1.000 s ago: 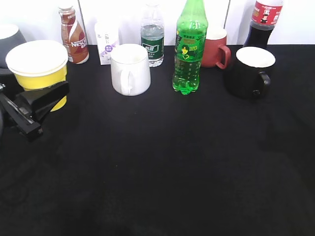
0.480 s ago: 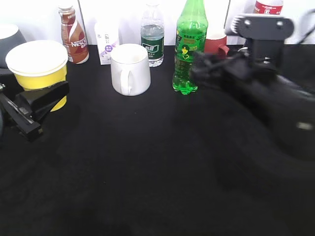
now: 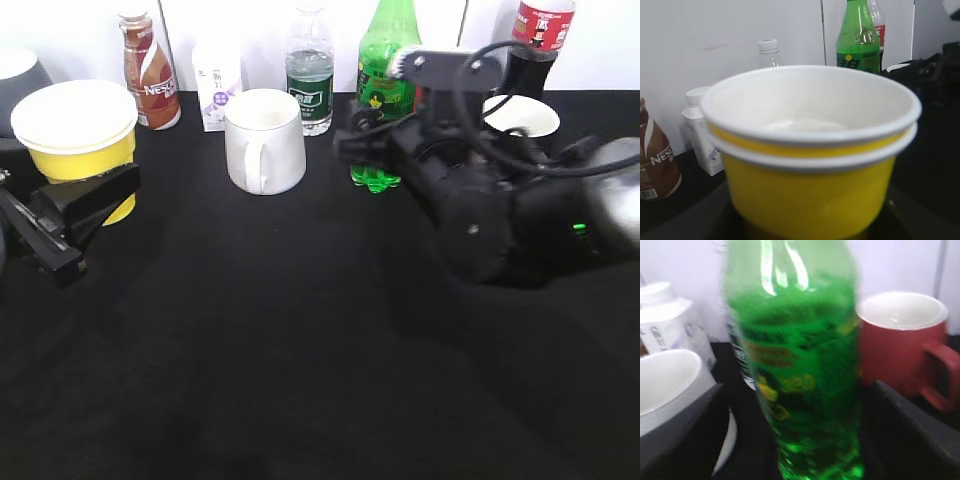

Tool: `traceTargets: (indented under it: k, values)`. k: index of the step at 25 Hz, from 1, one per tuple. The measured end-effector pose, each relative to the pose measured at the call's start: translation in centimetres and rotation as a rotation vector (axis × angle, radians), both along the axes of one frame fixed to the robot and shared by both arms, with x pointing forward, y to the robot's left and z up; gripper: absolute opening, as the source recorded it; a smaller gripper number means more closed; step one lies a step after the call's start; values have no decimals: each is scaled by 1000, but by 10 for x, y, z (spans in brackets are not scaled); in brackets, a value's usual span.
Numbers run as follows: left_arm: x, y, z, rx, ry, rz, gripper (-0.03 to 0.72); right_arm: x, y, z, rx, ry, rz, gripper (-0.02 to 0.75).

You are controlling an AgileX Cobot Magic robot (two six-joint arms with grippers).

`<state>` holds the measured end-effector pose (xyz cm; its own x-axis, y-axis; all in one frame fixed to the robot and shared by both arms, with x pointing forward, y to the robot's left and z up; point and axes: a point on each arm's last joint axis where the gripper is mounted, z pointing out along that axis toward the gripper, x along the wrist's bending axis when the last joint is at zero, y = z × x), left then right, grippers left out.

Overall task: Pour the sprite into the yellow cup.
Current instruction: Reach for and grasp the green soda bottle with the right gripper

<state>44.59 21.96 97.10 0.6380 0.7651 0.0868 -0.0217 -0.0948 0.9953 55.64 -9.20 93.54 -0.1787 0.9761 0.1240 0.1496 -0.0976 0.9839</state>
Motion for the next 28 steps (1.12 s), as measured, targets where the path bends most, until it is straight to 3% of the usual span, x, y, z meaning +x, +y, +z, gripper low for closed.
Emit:
traceTargets:
  k: [6,12,23,26,28]
  values:
    - [0,0,0,0,-1,0,426,19,-3,-18,16,4,-43,659]
    - [0,0,0,-2,-2,-1,426,41,-1,-12,25,-57,1,643]
    - [0,0,2,-11,-14,-5,426,65,13,-38,12,-65,24,589]
    - [0,0,2,-11,-14,-6,426,65,13,-38,-7,-70,25,475]
    - [0,0,2,-12,-15,-6,426,65,12,-39,-27,-84,24,468]
